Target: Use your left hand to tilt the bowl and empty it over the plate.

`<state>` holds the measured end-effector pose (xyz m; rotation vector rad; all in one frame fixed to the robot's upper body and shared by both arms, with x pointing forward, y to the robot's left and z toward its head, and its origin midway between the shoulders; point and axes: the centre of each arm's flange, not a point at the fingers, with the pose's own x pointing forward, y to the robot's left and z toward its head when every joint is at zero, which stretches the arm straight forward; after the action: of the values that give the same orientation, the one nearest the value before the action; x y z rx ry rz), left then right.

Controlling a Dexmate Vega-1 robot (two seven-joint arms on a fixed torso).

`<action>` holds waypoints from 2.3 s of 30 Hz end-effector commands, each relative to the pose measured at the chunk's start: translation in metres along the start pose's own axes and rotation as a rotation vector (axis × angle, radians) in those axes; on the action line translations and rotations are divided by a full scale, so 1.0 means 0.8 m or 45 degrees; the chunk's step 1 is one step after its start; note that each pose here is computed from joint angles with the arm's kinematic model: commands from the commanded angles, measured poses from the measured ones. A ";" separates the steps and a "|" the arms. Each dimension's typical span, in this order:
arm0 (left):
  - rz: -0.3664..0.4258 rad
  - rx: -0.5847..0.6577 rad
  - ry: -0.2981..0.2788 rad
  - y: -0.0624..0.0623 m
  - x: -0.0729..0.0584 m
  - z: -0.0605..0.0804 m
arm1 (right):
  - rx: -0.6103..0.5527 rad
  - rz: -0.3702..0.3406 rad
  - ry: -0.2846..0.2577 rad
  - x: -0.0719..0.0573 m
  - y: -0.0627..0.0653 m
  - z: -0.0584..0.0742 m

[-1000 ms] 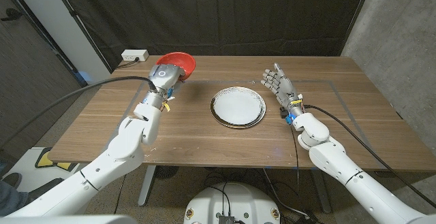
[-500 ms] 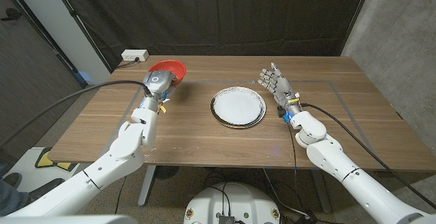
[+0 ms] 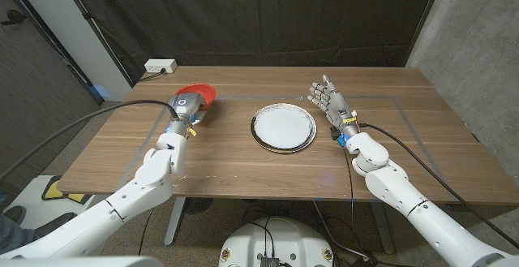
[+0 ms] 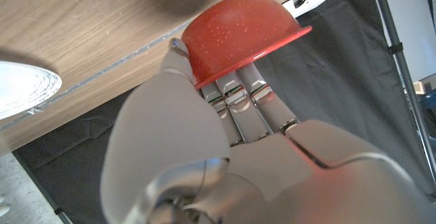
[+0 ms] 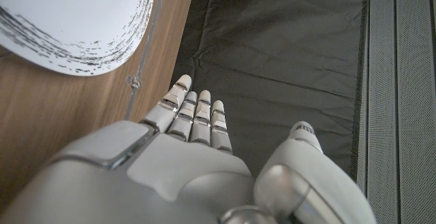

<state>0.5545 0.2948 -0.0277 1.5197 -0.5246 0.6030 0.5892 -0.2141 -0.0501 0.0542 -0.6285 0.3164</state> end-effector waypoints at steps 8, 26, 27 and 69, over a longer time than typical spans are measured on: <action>-0.127 -0.003 0.078 -0.056 0.017 -0.018 | 0.022 0.015 0.011 0.005 0.000 -0.003; -0.169 -0.004 0.078 -0.059 0.018 -0.025 | 0.012 0.010 0.027 0.003 0.009 -0.006; -0.174 0.010 0.079 -0.058 0.018 -0.025 | 0.013 0.008 0.026 0.003 0.009 -0.006; 0.057 -0.428 0.004 0.065 0.004 -0.021 | 0.012 -0.016 -0.004 -0.004 0.004 -0.003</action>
<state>0.5545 0.3183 -0.0141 1.4021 -0.4430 0.6095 0.5897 -0.2073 -0.0542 0.0676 -0.6210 0.3146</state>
